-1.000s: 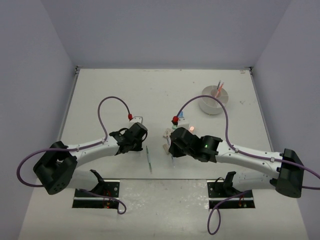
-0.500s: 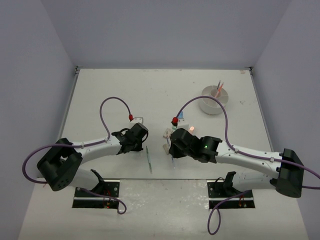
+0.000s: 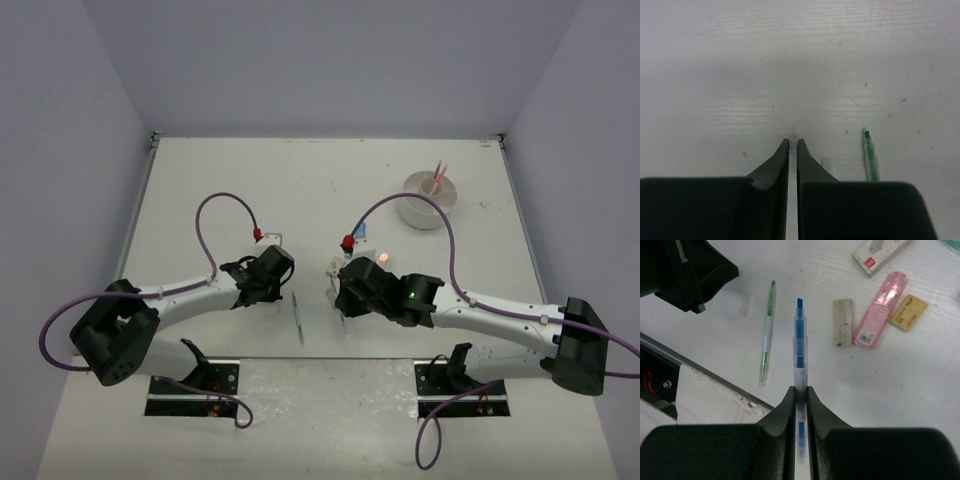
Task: Sort the stationery into containers
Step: Close the pen cap on the pen.
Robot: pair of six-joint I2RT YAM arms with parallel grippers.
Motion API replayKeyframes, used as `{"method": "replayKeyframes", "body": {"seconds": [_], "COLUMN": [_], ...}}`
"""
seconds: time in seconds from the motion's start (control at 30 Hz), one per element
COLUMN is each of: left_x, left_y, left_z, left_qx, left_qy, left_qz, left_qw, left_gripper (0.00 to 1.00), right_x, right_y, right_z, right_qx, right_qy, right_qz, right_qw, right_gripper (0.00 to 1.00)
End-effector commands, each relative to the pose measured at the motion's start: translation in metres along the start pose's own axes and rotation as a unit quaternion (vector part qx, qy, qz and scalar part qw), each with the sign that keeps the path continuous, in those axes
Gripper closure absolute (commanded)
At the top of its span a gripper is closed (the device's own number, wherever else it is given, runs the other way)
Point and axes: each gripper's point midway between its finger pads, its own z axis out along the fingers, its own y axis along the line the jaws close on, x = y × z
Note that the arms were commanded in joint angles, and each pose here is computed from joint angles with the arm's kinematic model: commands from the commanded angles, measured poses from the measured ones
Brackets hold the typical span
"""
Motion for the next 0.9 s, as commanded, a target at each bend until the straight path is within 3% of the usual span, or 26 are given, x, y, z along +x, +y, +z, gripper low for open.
{"method": "replayKeyframes", "body": {"seconds": [0.0,0.07,0.13,0.17,0.3,0.4,0.5,0.6,0.87], "left_x": [-0.063,-0.080,-0.105,-0.108,-0.128,-0.130,-0.129,-0.128,-0.124], "left_y": [-0.008,-0.016,-0.043,-0.045,-0.059,-0.063,-0.068,-0.072,-0.074], "left_z": [-0.048,-0.070,-0.116,-0.129,-0.210,-0.247,-0.272,-0.283,-0.282], "left_qx": [0.039,0.088,0.218,0.244,0.406,0.480,0.532,0.558,0.571], "left_qy": [-0.106,-0.146,-0.208,-0.224,-0.304,-0.330,-0.331,-0.325,-0.313], "left_qz": [-0.065,-0.089,-0.120,-0.126,-0.173,-0.184,-0.185,-0.187,-0.198], "left_qw": [0.992,0.981,0.946,0.935,0.844,0.792,0.757,0.740,0.732], "left_gripper": [1.00,1.00,1.00,1.00,1.00,1.00,1.00,1.00,1.00], "right_x": [-0.004,-0.004,-0.009,-0.009,-0.023,-0.029,-0.038,-0.045,-0.054], "right_y": [0.044,0.061,0.079,0.084,0.107,0.123,0.134,0.136,0.139], "right_z": [-0.012,-0.019,-0.030,-0.034,-0.060,-0.086,-0.108,-0.117,-0.112], "right_qx": [-0.129,-0.181,-0.243,-0.264,-0.353,-0.418,-0.456,-0.458,-0.437], "right_qy": [-0.017,-0.023,-0.045,-0.049,-0.101,-0.123,-0.142,-0.154,-0.160], "right_qz": [-0.015,-0.018,-0.013,-0.011,0.001,0.002,0.007,0.004,0.004], "right_qw": [0.991,0.983,0.969,0.963,0.930,0.900,0.879,0.876,0.885], "right_gripper": [1.00,1.00,1.00,1.00,1.00,1.00,1.00,1.00,1.00]}}
